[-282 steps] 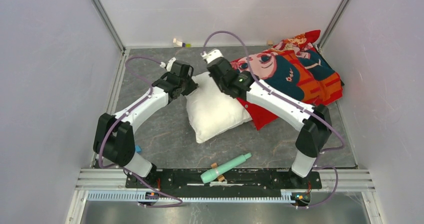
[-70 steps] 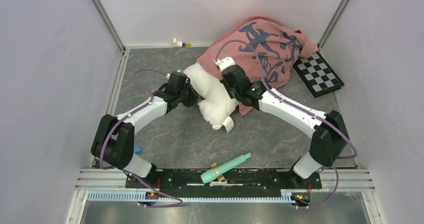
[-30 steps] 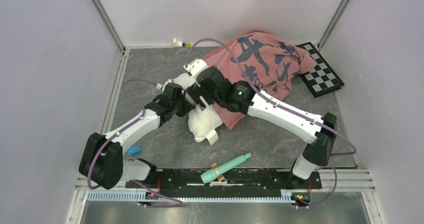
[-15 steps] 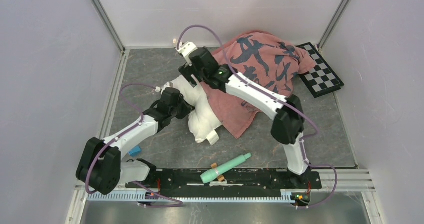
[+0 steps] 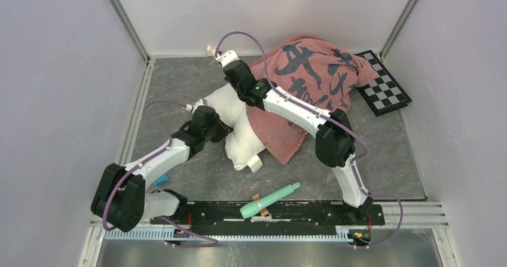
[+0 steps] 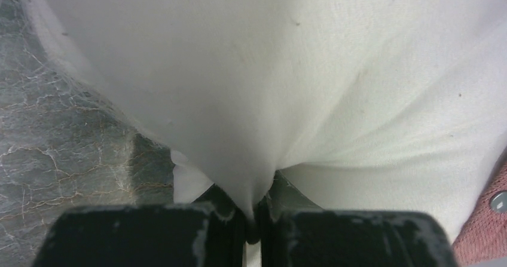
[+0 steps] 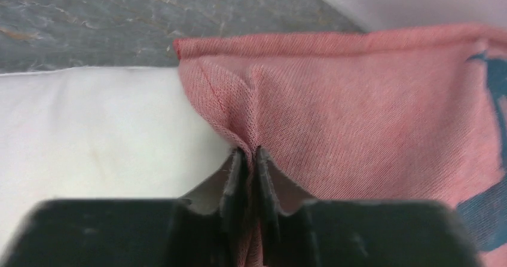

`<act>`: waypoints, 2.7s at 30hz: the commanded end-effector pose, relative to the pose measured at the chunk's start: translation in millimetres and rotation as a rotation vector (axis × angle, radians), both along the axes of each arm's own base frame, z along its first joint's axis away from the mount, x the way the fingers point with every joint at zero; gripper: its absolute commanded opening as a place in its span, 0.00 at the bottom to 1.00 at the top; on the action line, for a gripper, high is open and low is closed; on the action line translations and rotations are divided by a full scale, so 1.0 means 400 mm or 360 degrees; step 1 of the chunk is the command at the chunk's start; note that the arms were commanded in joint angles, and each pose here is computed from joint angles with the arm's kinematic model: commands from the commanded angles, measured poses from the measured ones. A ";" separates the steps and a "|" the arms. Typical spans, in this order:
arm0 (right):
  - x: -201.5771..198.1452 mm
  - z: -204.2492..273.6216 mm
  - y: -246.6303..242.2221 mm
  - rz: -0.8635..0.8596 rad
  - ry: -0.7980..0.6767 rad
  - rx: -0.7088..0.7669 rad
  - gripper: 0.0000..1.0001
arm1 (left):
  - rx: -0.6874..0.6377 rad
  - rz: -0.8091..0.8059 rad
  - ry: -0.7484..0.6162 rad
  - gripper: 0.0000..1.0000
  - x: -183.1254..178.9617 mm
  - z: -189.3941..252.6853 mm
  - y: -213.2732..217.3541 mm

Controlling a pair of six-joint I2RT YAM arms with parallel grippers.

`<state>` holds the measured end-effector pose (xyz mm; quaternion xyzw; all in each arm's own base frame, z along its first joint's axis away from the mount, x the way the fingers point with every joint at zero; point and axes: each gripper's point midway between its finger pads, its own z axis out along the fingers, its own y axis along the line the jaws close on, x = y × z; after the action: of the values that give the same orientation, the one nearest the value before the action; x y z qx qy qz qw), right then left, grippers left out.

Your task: Put the pillow into the pillowcase

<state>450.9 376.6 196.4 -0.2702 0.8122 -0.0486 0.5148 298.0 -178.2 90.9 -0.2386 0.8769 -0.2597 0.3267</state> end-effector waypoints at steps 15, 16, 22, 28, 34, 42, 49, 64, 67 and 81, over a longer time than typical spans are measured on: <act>-0.268 0.332 0.219 0.0506 0.0084 0.0799 0.00 | -0.0260 0.0005 -0.0160 0.02 0.076 0.107 -0.108; -0.260 0.332 0.190 0.0474 0.0087 0.0779 0.03 | -0.0248 0.0020 -0.0159 0.02 0.077 0.105 -0.103; -0.296 0.363 -0.017 0.0308 -0.0072 0.0653 0.81 | -0.0181 0.0032 -0.0124 0.03 0.082 0.085 -0.094; -0.357 0.250 -0.240 0.0103 -0.0066 0.0560 0.98 | -0.0005 -0.0036 -0.0141 0.23 0.053 0.115 -0.057; -0.430 -0.005 -0.409 -0.0055 0.0094 0.0521 0.98 | 0.0239 -0.0219 -0.0222 0.63 -0.014 0.201 -0.037; -0.462 -0.191 -0.450 -0.0073 0.0194 0.0468 0.98 | 0.0606 -0.0358 -0.0250 0.98 -0.127 0.227 -0.040; -0.440 -0.273 -0.420 -0.0038 0.0197 0.0464 0.98 | 0.0802 -0.0242 -0.0259 1.00 -0.110 0.195 -0.010; -0.387 -0.205 -0.417 -0.0270 0.0165 0.0362 0.00 | 0.0712 0.0058 -0.0103 0.57 0.181 0.163 0.097; -0.405 -0.063 -0.325 -0.0075 0.0062 0.0449 0.00 | 0.0612 -0.0122 -0.0042 0.27 0.216 0.083 0.016; -0.294 0.390 0.096 0.0374 -0.0149 0.0512 0.00 | 0.0276 -0.0511 -0.0163 0.23 0.070 0.256 -0.166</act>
<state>309.3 345.4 335.8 -0.2391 0.7718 0.0681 0.5852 345.1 -205.6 129.3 -0.0901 0.9316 -0.1251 0.3292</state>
